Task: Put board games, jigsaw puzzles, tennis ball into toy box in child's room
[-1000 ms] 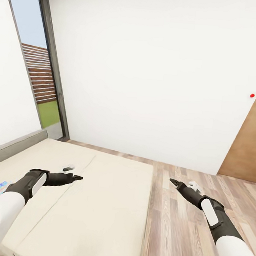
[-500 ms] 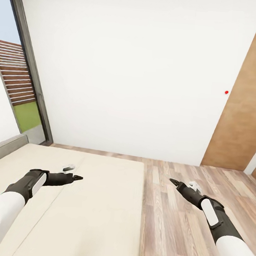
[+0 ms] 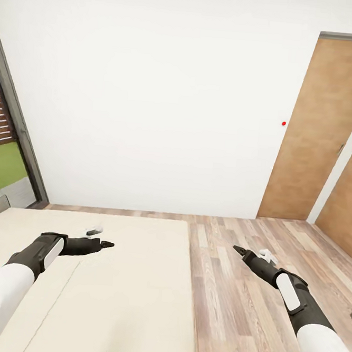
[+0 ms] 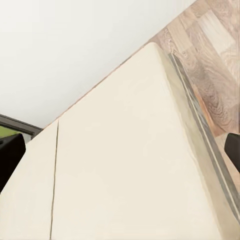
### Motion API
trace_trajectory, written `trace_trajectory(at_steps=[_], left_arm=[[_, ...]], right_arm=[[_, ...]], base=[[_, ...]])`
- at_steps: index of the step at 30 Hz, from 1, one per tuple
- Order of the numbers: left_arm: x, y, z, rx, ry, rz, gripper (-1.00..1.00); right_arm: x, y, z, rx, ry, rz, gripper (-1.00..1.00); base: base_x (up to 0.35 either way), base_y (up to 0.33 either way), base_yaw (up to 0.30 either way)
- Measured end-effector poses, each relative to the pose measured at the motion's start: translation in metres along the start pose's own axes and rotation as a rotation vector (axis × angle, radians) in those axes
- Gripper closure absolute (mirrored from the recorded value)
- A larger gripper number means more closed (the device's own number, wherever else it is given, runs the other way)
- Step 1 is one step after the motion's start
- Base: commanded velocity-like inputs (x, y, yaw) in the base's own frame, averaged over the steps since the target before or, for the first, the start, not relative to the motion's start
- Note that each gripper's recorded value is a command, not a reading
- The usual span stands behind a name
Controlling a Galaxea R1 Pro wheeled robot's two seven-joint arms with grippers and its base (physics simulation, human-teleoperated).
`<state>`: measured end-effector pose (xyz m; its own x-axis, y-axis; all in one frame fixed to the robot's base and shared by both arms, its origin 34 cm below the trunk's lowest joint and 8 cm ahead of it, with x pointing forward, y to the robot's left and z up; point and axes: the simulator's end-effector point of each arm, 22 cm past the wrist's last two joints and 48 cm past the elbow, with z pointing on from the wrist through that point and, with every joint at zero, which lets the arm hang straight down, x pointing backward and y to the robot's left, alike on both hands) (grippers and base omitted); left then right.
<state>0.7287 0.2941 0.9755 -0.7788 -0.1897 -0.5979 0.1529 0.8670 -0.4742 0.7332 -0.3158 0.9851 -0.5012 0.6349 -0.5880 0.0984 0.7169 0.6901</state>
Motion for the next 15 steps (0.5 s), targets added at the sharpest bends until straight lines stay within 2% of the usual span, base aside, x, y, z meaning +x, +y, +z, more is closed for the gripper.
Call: trace_trajectory(at_steps=[5,15], left_arm=[[0.0001,0.0000,0.0000,0.000,0.000,0.000,-1.00],[0.0001,0.0002,0.0002,-0.001,0.000,0.000,-1.00]], right_arm=[[-0.0003,-0.0003,-0.0002,0.000,0.000,0.000,-1.00],[-0.0003,-0.0003,-0.0001,0.000,0.000,0.000,-1.00]], base=[[0.000,0.207,-0.278],[-0.011,0.050,-0.278]])
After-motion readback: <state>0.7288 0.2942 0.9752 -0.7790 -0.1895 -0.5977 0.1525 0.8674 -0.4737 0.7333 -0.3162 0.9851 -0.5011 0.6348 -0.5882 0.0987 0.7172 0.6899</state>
